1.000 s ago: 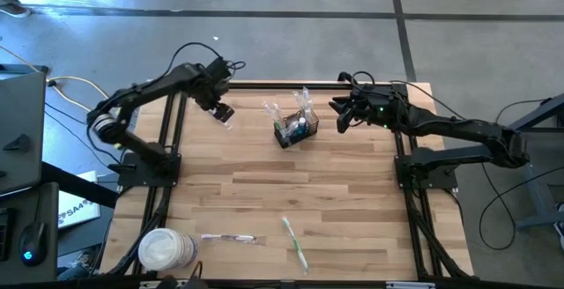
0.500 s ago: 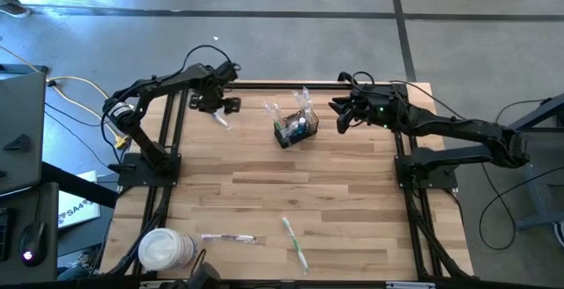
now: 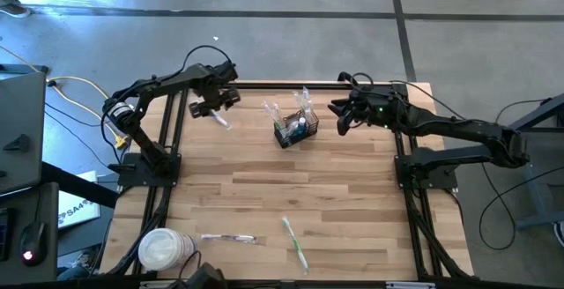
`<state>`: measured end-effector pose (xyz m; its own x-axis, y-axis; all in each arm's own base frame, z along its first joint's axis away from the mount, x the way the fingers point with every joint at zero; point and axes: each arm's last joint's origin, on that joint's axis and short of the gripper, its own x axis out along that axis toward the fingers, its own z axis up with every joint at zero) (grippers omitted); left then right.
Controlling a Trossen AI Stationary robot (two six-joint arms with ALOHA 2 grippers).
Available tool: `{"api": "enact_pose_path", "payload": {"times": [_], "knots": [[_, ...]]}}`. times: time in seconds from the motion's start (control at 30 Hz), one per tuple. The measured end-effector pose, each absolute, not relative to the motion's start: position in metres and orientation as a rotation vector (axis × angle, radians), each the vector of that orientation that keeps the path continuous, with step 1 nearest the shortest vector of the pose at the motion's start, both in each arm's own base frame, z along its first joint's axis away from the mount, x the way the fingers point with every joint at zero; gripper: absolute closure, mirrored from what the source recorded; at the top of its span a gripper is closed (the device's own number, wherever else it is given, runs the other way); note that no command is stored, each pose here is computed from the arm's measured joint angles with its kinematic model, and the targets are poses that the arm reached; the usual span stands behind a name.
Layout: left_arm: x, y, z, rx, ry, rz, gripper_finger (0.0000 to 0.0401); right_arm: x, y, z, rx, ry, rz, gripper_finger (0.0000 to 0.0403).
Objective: Pick & Place toothbrushing station
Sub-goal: Put the blue toothbrush into the mesh organizer
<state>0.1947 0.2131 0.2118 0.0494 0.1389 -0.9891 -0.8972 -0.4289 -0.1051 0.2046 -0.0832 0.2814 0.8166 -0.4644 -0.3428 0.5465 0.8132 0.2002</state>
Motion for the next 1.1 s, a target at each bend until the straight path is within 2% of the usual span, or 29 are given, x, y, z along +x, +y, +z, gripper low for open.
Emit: {"api": "enact_pose_path", "payload": {"times": [0.17,0.5,0.77,1.1], "knots": [[0.191,0.211,0.206,-1.457,0.805,1.587,0.0150,0.204,-0.082,0.279,0.307,0.321,-0.524,0.0309],[0.187,0.202,0.164,-1.624,0.688,1.534,0.0150,0.203,-0.080,0.275,0.325,0.366,-0.485,0.0309],[0.192,0.206,0.164,-1.647,0.624,1.458,0.0150,0.203,-0.080,0.275,0.322,0.369,-0.488,0.0309],[0.191,0.207,0.164,-1.605,0.609,1.508,0.0150,0.202,-0.080,0.273,0.326,0.388,-0.486,0.0309]]}}
